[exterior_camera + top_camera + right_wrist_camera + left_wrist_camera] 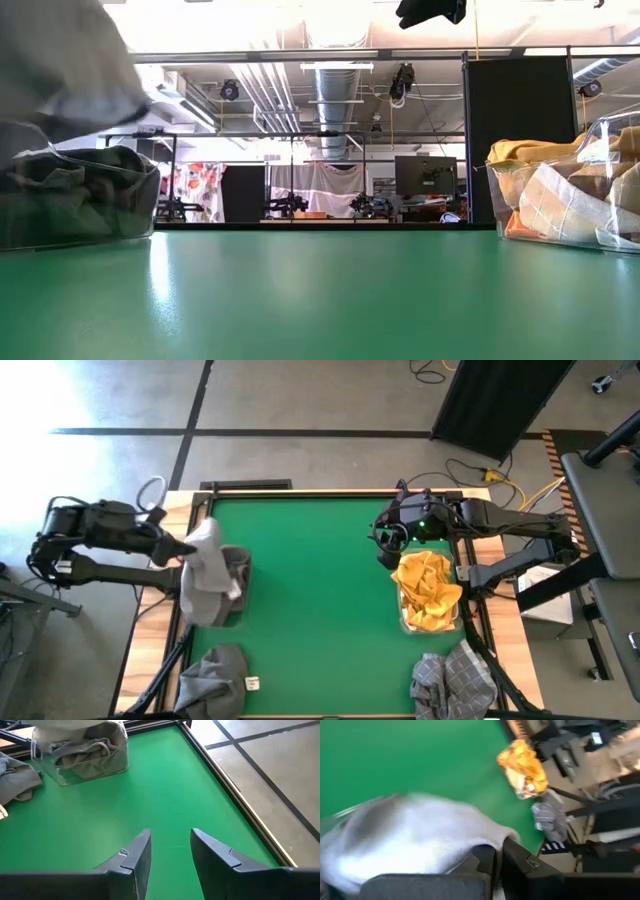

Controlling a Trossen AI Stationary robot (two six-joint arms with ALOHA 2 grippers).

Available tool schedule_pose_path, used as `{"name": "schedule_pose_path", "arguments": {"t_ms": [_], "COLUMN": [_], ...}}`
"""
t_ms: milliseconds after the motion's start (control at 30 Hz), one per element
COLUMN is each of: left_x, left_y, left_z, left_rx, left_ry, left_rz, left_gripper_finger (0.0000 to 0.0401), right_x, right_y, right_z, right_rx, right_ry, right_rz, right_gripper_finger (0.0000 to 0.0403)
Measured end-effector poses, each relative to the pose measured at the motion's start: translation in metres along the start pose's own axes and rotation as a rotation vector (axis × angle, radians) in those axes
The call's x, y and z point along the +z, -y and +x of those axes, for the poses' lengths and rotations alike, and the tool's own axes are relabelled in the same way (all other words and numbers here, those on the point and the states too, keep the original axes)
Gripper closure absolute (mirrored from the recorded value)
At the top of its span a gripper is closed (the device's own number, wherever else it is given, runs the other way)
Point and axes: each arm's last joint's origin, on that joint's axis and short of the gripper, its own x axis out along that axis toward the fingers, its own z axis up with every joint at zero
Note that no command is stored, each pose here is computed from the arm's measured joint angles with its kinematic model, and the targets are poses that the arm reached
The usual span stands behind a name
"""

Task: Sort microfiber towel by color & place in baskets
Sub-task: Put the light gray microfiber towel into the left transparent bin

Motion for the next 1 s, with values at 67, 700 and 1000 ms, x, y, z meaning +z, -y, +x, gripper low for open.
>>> {"name": "schedule_pose_path", "arguments": {"t_ms": [67, 700, 1000], "left_x": [-0.002, -0.036, -0.047], "left_y": [-0.003, -0.014, -0.031], "left_z": [0.006, 0.093, 0.142], "left_rx": [0.027, 0.176, 0.438], "left_ry": [-0.014, -0.700, -0.731], "left_rz": [-0.007, -0.256, -0.184], "left_gripper_finger": [0.0401, 0.0401, 0.0401], "right_x": [0.000, -0.011, -0.015], "right_y": [0.000, 0.000, 0.000], "right_z": [0.000, 0.011, 0.015], "right_rx": [0.000, -0.009, -0.030], "right_ry": [-0.001, -0.049, -0.061], "right_rz": [-0.001, 0.034, 0.037], "right_gripper_finger": [0.0277, 0.0308, 0.0323]}}
